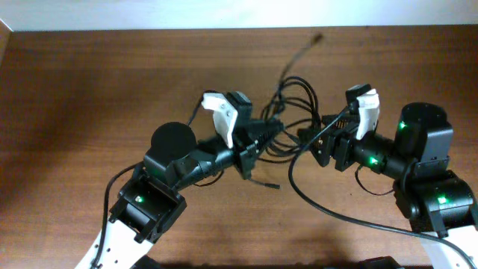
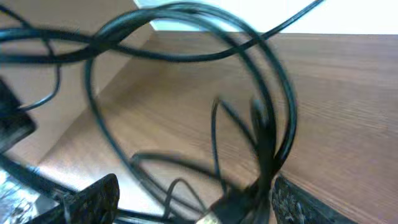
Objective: Untangle cables
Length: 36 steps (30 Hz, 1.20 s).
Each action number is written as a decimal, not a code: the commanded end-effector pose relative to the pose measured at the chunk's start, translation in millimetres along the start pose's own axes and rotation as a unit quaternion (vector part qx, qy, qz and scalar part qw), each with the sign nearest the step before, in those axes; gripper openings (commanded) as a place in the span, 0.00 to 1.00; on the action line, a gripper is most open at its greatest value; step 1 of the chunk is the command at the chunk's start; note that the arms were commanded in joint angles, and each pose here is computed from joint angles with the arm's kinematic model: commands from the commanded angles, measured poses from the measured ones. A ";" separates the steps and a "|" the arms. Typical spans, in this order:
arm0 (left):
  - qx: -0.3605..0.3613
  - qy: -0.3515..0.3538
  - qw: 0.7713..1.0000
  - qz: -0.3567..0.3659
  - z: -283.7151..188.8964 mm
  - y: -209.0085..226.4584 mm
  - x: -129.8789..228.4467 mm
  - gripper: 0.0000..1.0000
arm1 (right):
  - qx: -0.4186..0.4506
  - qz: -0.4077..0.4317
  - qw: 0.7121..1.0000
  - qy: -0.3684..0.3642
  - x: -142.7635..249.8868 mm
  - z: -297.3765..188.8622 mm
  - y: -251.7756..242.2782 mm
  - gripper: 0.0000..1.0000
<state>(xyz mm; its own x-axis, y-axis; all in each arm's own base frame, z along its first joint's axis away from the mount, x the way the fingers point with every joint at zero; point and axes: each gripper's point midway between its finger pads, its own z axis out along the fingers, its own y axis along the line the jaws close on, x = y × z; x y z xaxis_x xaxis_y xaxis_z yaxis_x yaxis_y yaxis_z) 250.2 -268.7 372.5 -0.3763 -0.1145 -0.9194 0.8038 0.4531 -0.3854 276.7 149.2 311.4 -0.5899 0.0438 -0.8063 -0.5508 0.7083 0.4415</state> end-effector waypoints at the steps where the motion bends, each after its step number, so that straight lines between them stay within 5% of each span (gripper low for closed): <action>1: 0.052 -0.002 0.995 0.086 -3.8 -21.5 -4.4 0.00 | 0.067 -0.009 0.997 -0.031 -14.3 -13.0 -14.6 0.77; 11: 0.052 -0.003 0.990 0.135 -3.7 -21.3 -3.7 0.00 | 0.207 -0.019 0.974 -0.085 -27.3 -48.7 -45.9 0.84; 36: 0.193 -0.029 0.964 0.180 -16.9 -73.6 -12.8 0.00 | 0.270 -0.001 0.961 -0.052 -14.4 -45.5 -75.4 0.84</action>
<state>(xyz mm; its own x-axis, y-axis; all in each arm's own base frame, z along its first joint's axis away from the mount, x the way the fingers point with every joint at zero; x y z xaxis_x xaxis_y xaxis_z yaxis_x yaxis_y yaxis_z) 207.7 -284.8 399.9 -0.0883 -0.0470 -0.9950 0.9732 0.2087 -0.0963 292.0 67.9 307.8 -0.5053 0.0980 -0.8574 -0.1751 0.9612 0.2130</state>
